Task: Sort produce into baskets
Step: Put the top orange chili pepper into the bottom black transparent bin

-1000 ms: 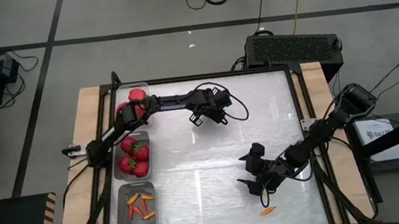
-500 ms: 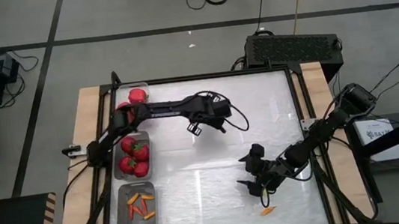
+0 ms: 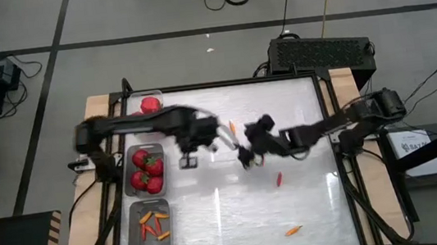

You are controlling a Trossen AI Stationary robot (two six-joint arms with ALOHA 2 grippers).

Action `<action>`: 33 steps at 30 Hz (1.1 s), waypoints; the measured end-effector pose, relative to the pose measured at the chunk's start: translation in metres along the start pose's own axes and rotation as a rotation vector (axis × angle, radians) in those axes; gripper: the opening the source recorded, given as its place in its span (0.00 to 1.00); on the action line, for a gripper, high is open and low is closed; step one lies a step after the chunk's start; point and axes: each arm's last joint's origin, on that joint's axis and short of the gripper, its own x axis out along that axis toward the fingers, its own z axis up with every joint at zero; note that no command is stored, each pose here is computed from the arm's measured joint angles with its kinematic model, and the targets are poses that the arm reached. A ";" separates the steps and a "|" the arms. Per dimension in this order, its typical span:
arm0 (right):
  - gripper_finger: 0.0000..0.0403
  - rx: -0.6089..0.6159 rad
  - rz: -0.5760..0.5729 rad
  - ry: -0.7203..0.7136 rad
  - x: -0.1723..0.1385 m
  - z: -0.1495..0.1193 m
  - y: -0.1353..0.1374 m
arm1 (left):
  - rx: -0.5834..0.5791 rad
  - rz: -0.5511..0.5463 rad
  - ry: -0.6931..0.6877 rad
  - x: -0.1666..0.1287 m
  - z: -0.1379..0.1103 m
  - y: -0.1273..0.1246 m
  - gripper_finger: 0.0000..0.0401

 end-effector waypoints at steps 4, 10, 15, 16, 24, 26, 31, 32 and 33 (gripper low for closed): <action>0.95 0.035 0.001 0.015 0.033 0.006 -0.015 | -0.048 0.042 -0.220 -0.008 -0.038 -0.027 0.00; 0.95 0.137 -0.041 0.044 0.083 -0.006 -0.033 | -0.149 0.149 -0.834 -0.001 -0.077 -0.074 0.00; 0.92 0.193 -0.114 0.076 0.112 -0.029 -0.038 | -0.154 0.146 -1.296 0.018 -0.089 -0.105 0.00; 0.91 0.198 -0.132 0.068 0.116 -0.033 -0.037 | -0.141 0.146 -1.368 0.021 -0.091 -0.108 0.00; 0.62 0.187 -0.196 0.093 0.132 -0.052 -0.031 | -0.093 0.156 -1.532 0.036 -0.094 -0.120 0.01; 0.49 0.187 -0.200 0.097 0.131 -0.055 -0.028 | -0.088 0.151 -1.531 0.037 -0.094 -0.121 0.02; 0.13 0.179 -0.145 0.092 0.122 -0.059 -0.012 | -0.050 0.146 -1.533 0.036 -0.097 -0.128 0.02; 0.07 0.184 -0.121 0.078 0.120 -0.058 -0.007 | -0.042 0.147 -1.529 0.036 -0.097 -0.129 0.02; 0.04 0.193 -0.070 0.070 0.117 -0.056 -0.001 | -0.037 0.146 -1.526 0.037 -0.098 -0.130 0.02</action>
